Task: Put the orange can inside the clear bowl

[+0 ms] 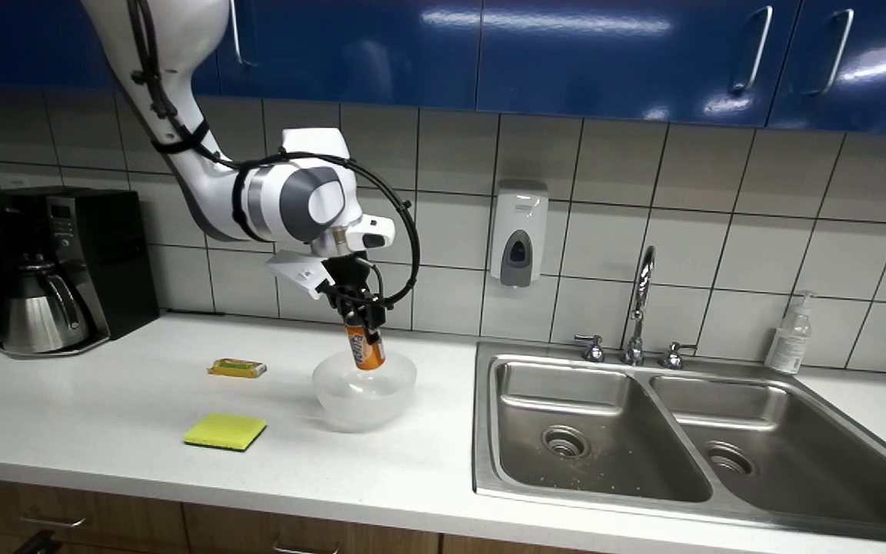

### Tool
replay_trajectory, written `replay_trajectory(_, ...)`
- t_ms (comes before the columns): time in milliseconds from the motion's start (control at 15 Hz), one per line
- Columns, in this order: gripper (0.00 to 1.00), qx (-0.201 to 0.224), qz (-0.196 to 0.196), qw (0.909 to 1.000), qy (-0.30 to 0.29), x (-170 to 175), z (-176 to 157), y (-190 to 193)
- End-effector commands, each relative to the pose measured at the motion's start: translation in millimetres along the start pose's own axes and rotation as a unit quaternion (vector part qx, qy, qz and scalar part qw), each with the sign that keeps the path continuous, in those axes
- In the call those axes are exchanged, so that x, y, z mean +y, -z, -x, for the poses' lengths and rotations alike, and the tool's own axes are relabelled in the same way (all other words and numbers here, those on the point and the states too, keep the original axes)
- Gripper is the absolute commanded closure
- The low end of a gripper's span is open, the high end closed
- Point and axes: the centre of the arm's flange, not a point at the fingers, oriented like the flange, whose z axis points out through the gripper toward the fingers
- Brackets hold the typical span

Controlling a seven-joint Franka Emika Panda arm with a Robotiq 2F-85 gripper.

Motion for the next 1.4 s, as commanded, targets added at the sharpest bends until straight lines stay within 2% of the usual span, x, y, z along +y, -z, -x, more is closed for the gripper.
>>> replay_trajectory(0, 0.62, -0.016, 0.031, 0.9991, -0.026, -27, -35, -33)
replay_trajectory(467, 0.62, -0.075, 0.063, 0.9943, -0.042, -64, -66, -83)
replay_trajectory(733, 0.62, -0.121, 0.07, 0.9889, -0.051, -70, -62, -99)
replay_trajectory(1267, 0.62, -0.133, 0.08, 0.9868, -0.046, -67, -46, -117)
replay_trajectory(1333, 0.12, -0.133, 0.082, 0.9867, -0.047, -66, -45, -117)
